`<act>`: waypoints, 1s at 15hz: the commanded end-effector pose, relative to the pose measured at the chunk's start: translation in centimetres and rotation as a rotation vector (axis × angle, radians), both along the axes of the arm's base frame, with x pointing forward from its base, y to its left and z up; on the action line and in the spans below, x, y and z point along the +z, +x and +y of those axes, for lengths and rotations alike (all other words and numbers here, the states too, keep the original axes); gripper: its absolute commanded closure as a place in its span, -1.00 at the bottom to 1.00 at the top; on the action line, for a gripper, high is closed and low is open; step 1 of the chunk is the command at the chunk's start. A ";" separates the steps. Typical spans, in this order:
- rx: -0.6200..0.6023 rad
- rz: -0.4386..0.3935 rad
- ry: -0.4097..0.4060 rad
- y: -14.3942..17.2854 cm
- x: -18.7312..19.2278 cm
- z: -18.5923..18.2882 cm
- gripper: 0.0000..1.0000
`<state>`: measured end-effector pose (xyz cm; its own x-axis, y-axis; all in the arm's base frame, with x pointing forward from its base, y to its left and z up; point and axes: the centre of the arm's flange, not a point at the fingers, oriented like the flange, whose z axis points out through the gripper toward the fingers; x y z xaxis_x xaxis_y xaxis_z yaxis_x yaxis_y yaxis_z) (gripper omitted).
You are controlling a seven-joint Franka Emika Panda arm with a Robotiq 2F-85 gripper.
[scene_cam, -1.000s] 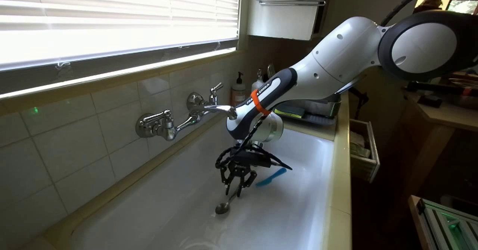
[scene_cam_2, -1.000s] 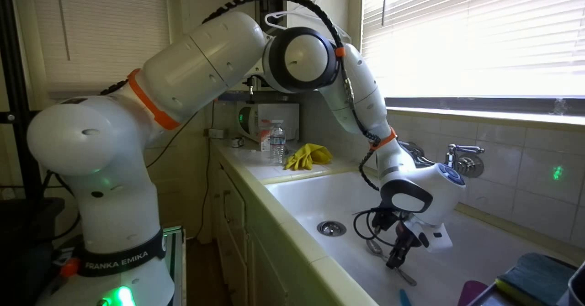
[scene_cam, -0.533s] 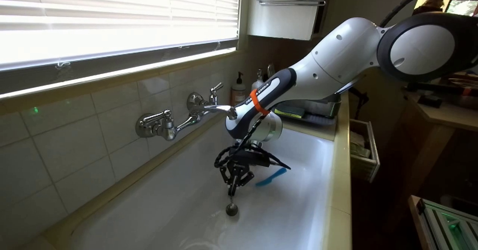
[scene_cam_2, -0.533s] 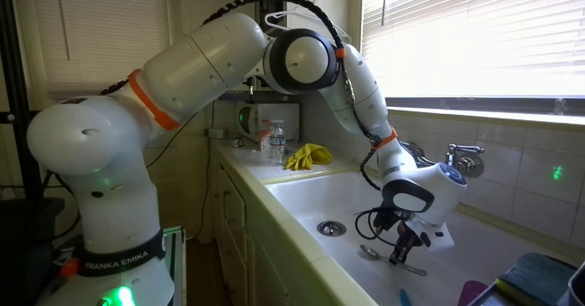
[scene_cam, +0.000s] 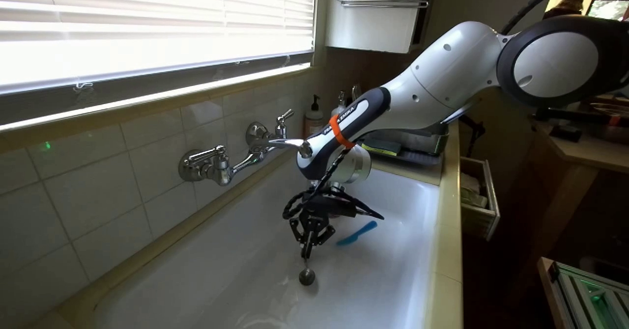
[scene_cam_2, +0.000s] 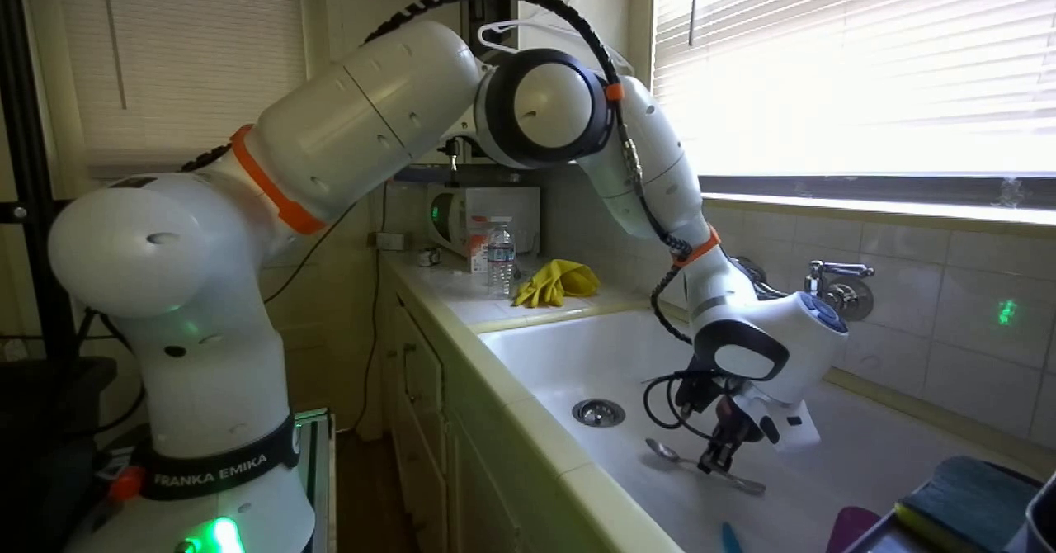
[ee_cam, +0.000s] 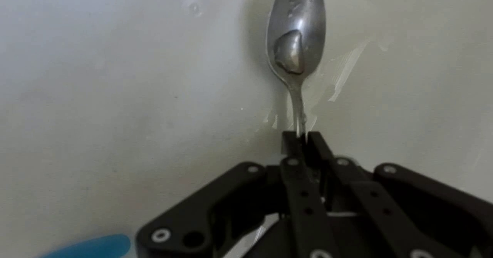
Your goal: Open the faucet then close it and put the silver spoon on the dishrack.
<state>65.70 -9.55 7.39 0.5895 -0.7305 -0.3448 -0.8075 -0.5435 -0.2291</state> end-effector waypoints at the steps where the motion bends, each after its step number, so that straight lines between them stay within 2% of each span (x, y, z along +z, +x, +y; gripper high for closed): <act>1: 0.040 0.007 0.025 -0.1 2.2 -0.3 0.95; 4: 0.064 -0.020 0.077 -0.2 4.3 -0.5 0.95; 8: 0.068 -0.068 -0.066 0.1 7.0 -1.2 0.95; 15: 0.125 -0.079 -0.203 0.1 9.7 -1.1 0.95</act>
